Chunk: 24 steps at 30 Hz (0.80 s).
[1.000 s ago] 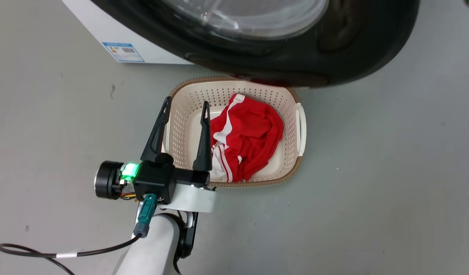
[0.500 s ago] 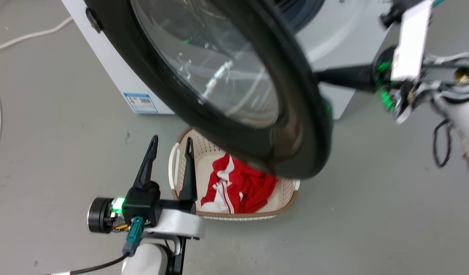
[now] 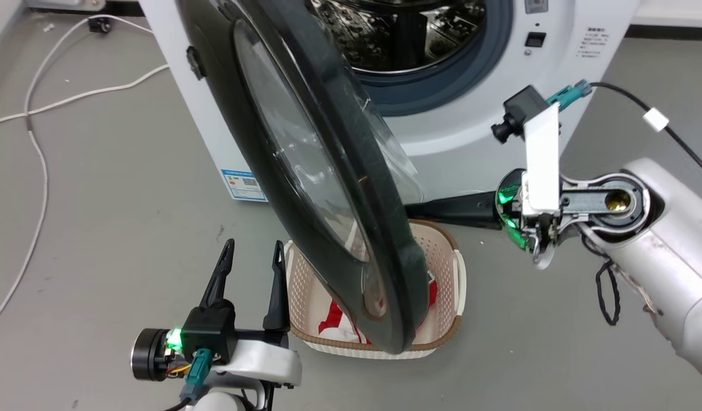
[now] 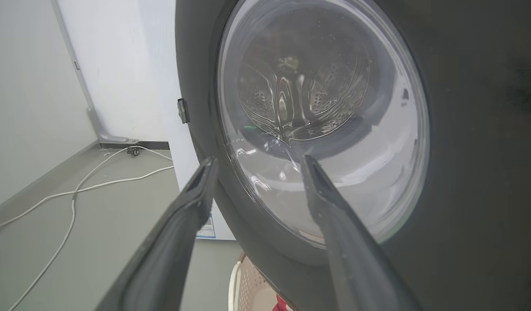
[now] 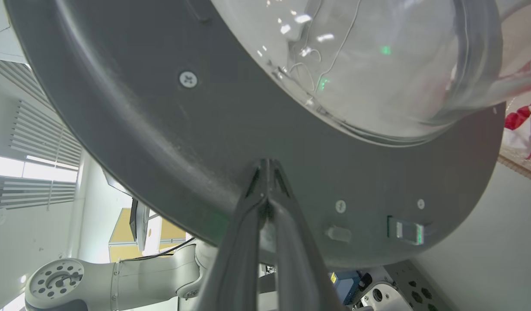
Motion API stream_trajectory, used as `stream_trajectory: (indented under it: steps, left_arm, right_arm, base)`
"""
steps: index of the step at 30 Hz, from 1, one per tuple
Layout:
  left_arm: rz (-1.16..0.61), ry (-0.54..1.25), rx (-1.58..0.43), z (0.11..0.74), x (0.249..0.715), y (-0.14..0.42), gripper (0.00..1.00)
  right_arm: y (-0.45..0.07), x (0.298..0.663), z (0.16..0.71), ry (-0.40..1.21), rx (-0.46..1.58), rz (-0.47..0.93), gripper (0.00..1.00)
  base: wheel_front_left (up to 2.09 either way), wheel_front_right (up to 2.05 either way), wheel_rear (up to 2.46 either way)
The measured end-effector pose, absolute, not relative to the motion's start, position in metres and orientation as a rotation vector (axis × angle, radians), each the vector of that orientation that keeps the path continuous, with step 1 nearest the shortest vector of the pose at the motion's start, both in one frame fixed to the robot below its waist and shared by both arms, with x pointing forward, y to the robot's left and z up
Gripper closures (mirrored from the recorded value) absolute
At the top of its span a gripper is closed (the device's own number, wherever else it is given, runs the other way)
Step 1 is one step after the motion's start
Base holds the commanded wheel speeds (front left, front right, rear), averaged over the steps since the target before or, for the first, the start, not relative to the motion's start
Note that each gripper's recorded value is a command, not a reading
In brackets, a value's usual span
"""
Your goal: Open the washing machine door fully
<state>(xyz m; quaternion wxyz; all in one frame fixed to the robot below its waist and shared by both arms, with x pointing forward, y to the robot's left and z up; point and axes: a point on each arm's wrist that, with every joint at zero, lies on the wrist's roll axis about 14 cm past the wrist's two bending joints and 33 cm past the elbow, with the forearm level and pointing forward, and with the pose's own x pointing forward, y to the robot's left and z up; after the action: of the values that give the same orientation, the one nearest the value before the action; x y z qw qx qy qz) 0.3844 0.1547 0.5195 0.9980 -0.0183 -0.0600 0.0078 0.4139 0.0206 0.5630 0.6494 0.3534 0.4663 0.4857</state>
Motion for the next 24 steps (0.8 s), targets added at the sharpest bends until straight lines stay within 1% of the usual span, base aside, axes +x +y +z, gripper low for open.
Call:
stream_trajectory:
  steps: [7, 9, 11, 12, 13, 16, 17, 19, 22, 24]
  left_arm:
    - [0.028, -0.13, -0.035, 0.523, 0.38, 0.159, 0.0]
    - [0.027, -0.13, -0.037, 0.523, 0.38, 0.158, 0.0]
    - [0.025, -0.131, -0.04, 0.524, 0.381, 0.158, 0.0]
    - [0.023, -0.13, -0.042, 0.523, 0.382, 0.157, 0.0]
    - [0.023, -0.13, -0.042, 0.523, 0.382, 0.157, 0.0]
    - [0.021, -0.132, -0.043, 0.524, 0.383, 0.155, 0.0]
    - [0.019, -0.132, -0.044, 0.524, 0.384, 0.154, 0.0]
    - [0.019, -0.13, -0.046, 0.523, 0.385, 0.154, 0.0]
    - [0.019, -0.133, -0.053, 0.524, 0.386, 0.152, 0.0]
    - [0.018, -0.135, -0.054, 0.525, 0.387, 0.151, 0.0]
  right_arm:
    - [0.027, 0.408, 0.568, 1.034, 0.83, 1.117, 1.0]
    - [0.029, 0.411, 0.575, 0.993, 0.85, 1.114, 1.0]
    - [0.028, 0.419, 0.588, 0.907, 0.887, 1.098, 1.0]
    - [0.02, 0.434, 0.6, 0.787, 0.922, 1.05, 1.0]
    - [0.02, 0.434, 0.6, 0.787, 0.922, 1.05, 1.0]
    - [-0.004, 0.458, 0.616, 0.562, 0.994, 0.927, 1.0]
    - [-0.015, 0.466, 0.619, 0.477, 0.982, 0.873, 1.0]
    - [-0.04, 0.476, 0.622, 0.351, 1.04, 0.772, 1.0]
    - [-0.072, 0.475, 0.605, 0.256, 1.093, 0.631, 1.0]
    - [-0.097, 0.47, 0.587, 0.211, 1.089, 0.527, 1.0]
  base:
    - [0.0, 0.0, 0.0]
    - [0.0, 0.0, 0.0]
    - [0.0, 0.0, 0.0]
    - [0.0, 0.0, 0.0]
    - [0.0, 0.0, 0.0]
    - [0.0, 0.0, 0.0]
    - [0.0, 0.0, 0.0]
    - [0.0, 0.0, 0.0]
    - [0.0, 0.0, 0.0]
    - [0.0, 0.0, 0.0]
